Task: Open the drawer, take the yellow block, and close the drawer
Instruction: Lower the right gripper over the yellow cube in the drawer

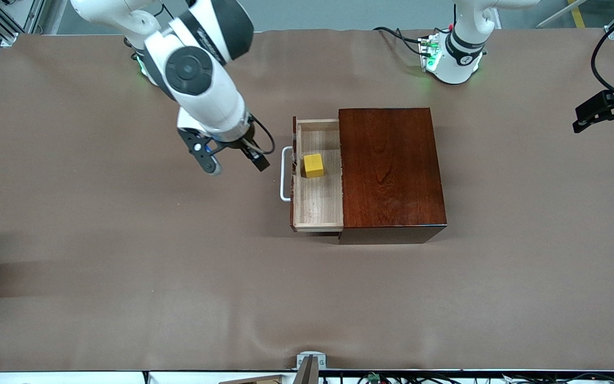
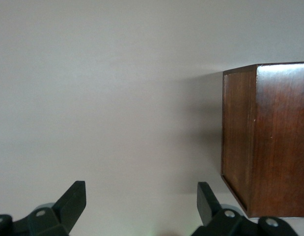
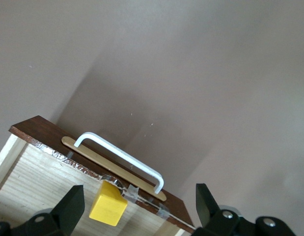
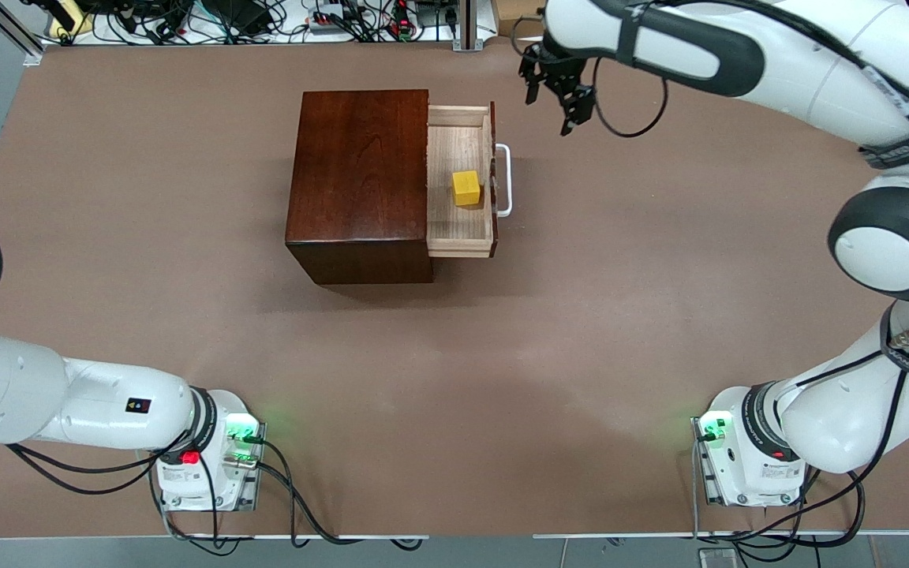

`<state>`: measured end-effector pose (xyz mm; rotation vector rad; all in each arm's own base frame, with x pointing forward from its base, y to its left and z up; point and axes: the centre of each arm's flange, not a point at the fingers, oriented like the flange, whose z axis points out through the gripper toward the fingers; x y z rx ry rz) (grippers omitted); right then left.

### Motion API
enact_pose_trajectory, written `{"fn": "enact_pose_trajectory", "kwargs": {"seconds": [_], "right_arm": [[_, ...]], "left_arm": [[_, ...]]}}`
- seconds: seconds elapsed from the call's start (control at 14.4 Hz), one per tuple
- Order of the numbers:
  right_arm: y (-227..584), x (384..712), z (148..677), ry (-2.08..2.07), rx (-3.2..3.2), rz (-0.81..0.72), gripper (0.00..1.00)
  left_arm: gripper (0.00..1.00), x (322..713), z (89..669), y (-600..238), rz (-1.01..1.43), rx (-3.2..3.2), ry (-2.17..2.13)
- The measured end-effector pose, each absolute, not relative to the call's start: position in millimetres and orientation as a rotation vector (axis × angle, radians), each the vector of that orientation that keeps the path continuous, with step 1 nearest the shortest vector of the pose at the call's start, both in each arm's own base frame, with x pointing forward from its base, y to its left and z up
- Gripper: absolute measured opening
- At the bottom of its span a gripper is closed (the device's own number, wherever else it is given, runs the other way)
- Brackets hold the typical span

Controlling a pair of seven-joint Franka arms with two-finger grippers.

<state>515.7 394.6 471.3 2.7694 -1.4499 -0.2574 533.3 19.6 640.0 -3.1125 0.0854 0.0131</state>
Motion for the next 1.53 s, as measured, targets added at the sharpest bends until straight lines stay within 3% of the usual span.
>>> {"fn": "enact_pose_trajectory", "kwargs": {"seconds": [0.49,1.53], "right_arm": [[442.1,519.9,447.2,-1.697,2.661,-0.242,1.00],[511.7,489.0,366.8,-1.943,2.455,-0.246,1.00]], "left_arm": [[1.00,542.3,641.2,-15.2,-0.020,-3.182,0.166],[1.00,536.9,651.5,-55.9,-0.041,-3.170,-0.085]]}}
